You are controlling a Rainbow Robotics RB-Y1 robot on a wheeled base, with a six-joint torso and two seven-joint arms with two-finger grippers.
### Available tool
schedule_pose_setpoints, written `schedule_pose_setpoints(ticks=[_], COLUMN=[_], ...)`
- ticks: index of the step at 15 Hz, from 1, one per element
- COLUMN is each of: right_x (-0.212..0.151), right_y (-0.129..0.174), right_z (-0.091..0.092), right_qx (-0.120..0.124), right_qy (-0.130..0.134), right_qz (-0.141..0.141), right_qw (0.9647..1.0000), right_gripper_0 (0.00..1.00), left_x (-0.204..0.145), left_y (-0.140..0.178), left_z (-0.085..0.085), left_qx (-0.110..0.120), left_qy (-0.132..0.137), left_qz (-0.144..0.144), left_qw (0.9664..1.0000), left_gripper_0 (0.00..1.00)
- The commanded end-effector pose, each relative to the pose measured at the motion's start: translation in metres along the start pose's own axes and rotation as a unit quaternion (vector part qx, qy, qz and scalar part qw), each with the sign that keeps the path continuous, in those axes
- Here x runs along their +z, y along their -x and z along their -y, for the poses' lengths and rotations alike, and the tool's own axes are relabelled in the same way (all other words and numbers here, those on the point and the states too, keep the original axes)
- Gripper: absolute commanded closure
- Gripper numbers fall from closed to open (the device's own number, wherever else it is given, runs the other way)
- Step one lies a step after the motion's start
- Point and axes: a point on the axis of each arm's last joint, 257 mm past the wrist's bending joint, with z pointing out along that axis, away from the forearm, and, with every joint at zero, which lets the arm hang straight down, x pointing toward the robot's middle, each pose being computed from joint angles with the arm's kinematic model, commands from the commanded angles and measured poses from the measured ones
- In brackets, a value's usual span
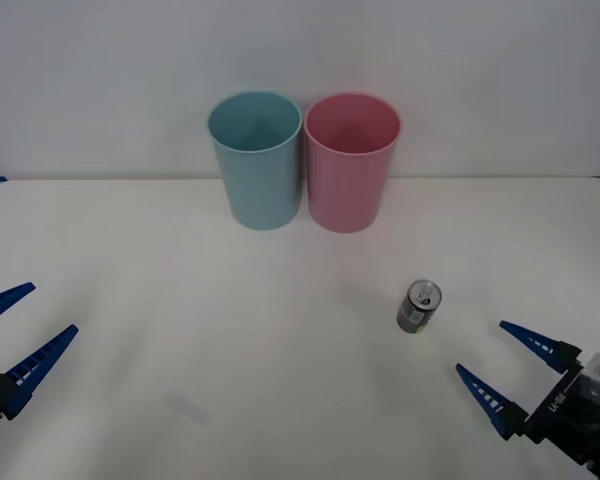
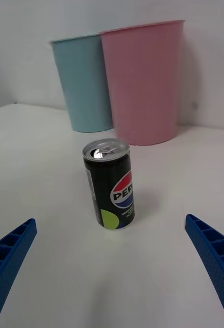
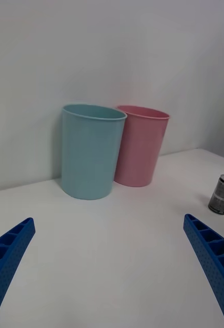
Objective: Grasp the object on the table and drop it into the matching bin: aluminum can to the light blue bin, PET bottle to the pink bin.
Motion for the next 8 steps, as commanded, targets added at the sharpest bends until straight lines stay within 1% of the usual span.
schedule_pose_setpoints(ticks=[1,4,6,8], right_x=[0.014,0.031,0.042,0.054], right_y=[-0.004,-0.009,-0.008,-0.009], right_z=[-0.001,-0.005,-0.004,-0.004], right_qx=[-0.005,-0.006,-0.010,-0.018], right_qy=[-0.005,-0.007,-0.012,-0.015], right_qz=[-0.004,-0.011,-0.009,-0.012], right_qw=[1.0000,0.9999,0.9998,0.9996], right_gripper_0=[0.00,0.00,0.00,0.00], left_x=[0.000,0.000,0.000,0.000], left_y=[0.000,0.000,0.000,0.000], left_z=[0.000,0.000,0.000,0.000], left_qx=[0.000,0.000,0.000,0.000], left_qy=[0.000,0.000,0.000,0.000], left_qz=[0.000,0.000,0.000,0.000], left_qw=[1.0000,1.0000,1.0000,1.0000], left_gripper_0=[0.00,0.00,0.00,0.00])
